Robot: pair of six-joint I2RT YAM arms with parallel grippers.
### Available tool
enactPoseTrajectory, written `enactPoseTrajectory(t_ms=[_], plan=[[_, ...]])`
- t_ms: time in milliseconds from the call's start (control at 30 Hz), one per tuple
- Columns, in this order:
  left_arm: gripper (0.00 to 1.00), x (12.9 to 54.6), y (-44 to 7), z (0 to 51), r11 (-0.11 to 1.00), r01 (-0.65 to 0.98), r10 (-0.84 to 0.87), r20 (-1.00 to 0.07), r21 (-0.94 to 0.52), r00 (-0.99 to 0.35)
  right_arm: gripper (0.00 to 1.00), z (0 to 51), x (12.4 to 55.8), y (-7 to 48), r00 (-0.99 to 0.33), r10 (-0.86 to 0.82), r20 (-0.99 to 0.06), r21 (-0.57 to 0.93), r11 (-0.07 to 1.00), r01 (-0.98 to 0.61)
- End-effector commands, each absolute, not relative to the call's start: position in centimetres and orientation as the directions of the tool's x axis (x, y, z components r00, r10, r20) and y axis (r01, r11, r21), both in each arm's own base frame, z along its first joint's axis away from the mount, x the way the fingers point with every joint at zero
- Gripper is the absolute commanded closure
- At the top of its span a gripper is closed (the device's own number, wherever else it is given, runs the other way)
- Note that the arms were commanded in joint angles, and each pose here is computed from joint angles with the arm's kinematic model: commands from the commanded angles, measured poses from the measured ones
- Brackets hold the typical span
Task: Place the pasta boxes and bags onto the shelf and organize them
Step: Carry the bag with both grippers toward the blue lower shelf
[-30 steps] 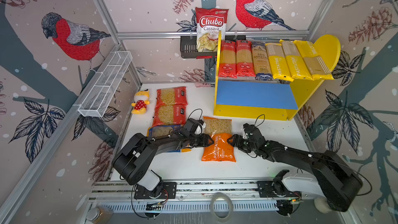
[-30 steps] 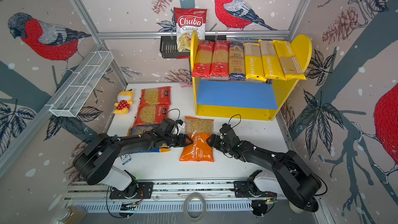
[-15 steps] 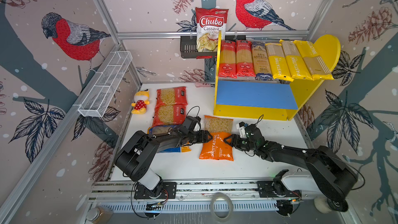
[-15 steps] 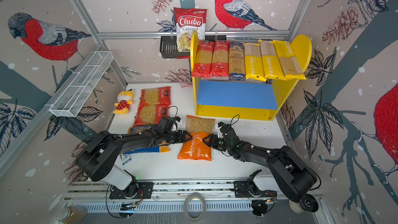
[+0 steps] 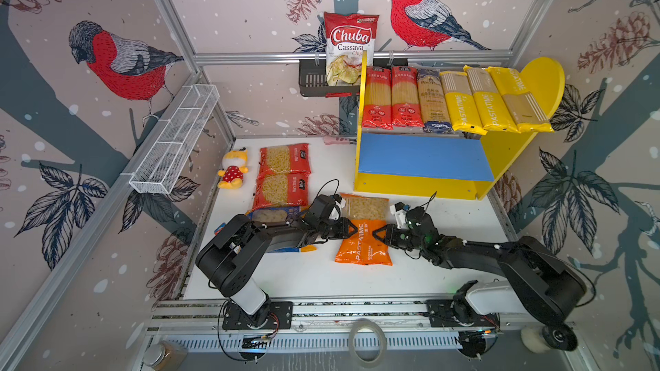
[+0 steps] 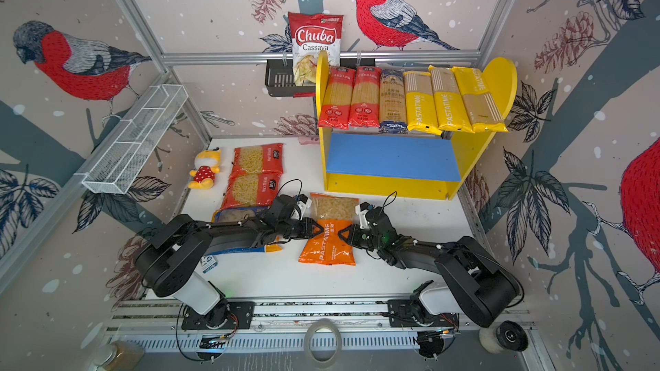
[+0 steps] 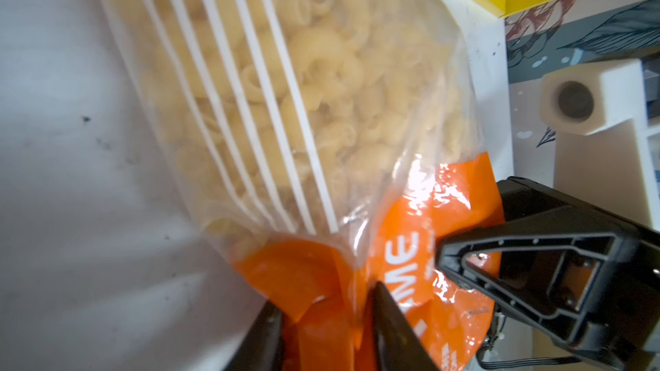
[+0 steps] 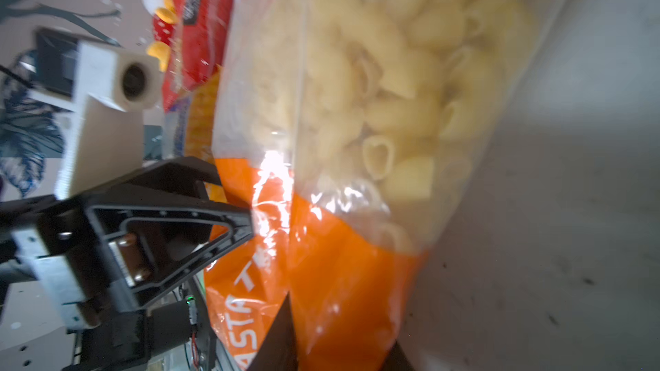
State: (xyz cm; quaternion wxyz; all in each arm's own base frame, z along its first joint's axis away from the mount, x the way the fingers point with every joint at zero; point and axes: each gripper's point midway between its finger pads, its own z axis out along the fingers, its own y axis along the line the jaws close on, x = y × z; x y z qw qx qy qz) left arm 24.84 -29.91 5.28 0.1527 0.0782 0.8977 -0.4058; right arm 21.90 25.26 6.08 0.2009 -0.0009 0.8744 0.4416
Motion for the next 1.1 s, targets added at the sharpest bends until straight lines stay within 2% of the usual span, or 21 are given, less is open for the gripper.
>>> enactPoseTrajectory(t_ms=[0, 100, 333, 733, 1067], plan=[[0.76, 25.1, -31.1, 7.6, 0.589, 0.321, 0.018, -0.385, -0.741, -0.923, 0.75, 9.4, 22.3, 26.3, -0.880, 0.166, -0.444, 0.794, 0.529, -0.300], [0.83, 25.3, -31.4, 8.8, 0.566, 0.342, 0.009, -0.409, -0.751, -0.913, 0.80, 10.1, 22.1, 26.3, -0.870, 0.165, -0.465, 0.793, 0.516, -0.326], [0.93, 25.6, -32.1, 12.7, 0.506, 0.408, -0.006, -0.476, -0.760, -0.879, 0.89, 13.4, 22.1, 25.6, -0.802, 0.185, -0.567, 0.762, 0.488, -0.426], [0.96, 25.6, -33.1, 19.7, 0.429, 0.593, 0.050, -0.637, -0.682, -0.769, 0.92, 20.0, 23.1, 22.3, -0.650, 0.287, -0.704, 0.685, 0.519, -0.512], [0.98, 28.4, -34.6, 26.7, 0.403, 0.745, 0.010, -0.811, -0.532, -0.585, 0.94, 26.8, 25.7, 19.8, -0.426, 0.315, -0.848, 0.525, 0.610, -0.594]])
